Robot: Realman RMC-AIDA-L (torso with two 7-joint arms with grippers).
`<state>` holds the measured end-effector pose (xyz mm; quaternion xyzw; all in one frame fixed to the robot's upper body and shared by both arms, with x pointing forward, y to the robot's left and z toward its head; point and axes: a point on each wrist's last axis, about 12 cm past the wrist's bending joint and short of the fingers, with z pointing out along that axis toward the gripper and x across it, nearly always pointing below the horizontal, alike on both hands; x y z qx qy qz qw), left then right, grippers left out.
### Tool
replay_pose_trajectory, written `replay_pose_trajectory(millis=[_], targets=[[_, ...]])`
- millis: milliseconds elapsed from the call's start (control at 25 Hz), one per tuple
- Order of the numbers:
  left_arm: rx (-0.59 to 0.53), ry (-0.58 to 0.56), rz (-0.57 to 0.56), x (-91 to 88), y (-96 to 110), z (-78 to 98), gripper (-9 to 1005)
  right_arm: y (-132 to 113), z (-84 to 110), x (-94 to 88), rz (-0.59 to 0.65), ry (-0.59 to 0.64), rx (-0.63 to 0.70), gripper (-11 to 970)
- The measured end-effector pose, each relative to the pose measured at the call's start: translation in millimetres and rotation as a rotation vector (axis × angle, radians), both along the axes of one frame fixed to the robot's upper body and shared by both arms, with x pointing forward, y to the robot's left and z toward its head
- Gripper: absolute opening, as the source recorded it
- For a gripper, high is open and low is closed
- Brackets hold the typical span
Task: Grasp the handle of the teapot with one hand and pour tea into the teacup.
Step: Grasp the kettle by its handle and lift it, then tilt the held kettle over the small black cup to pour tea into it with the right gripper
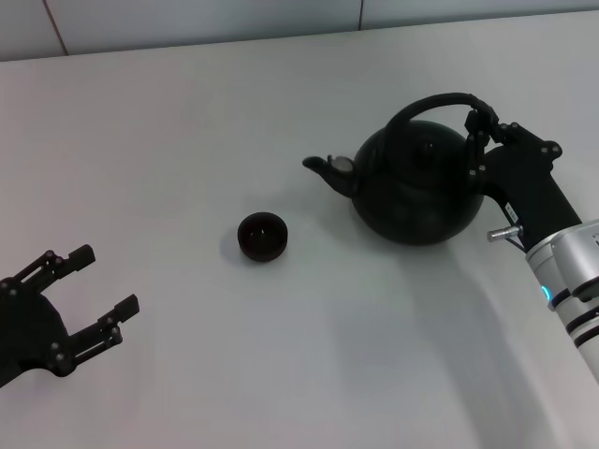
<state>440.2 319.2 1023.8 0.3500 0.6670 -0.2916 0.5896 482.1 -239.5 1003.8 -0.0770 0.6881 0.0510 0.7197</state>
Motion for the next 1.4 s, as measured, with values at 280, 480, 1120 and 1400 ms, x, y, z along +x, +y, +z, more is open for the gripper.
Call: replay_pose_trajectory(millis=[280,480,1120,1400], targets=[[0.0,0.001,-0.004,-0.4,0,-0.1,799,-1,0.0,-1.7,-0.007,-0.004,0.003,97],[0.003,0.004,-0.005,-0.9,-1,-0.8,799,-4,6.9,-3.0,-0.006,-0.065,0.006,89],[0.012,0.005,-0.002,0.6,-1,-1.4,799,-11,16.4,1.4,0.085,-0.138,-0.002,89],[0.01,0.004,-0.001,1.3,-1,-1.3,799,-10,18.9,10.8,0.191,-0.131,-0.012,89]])
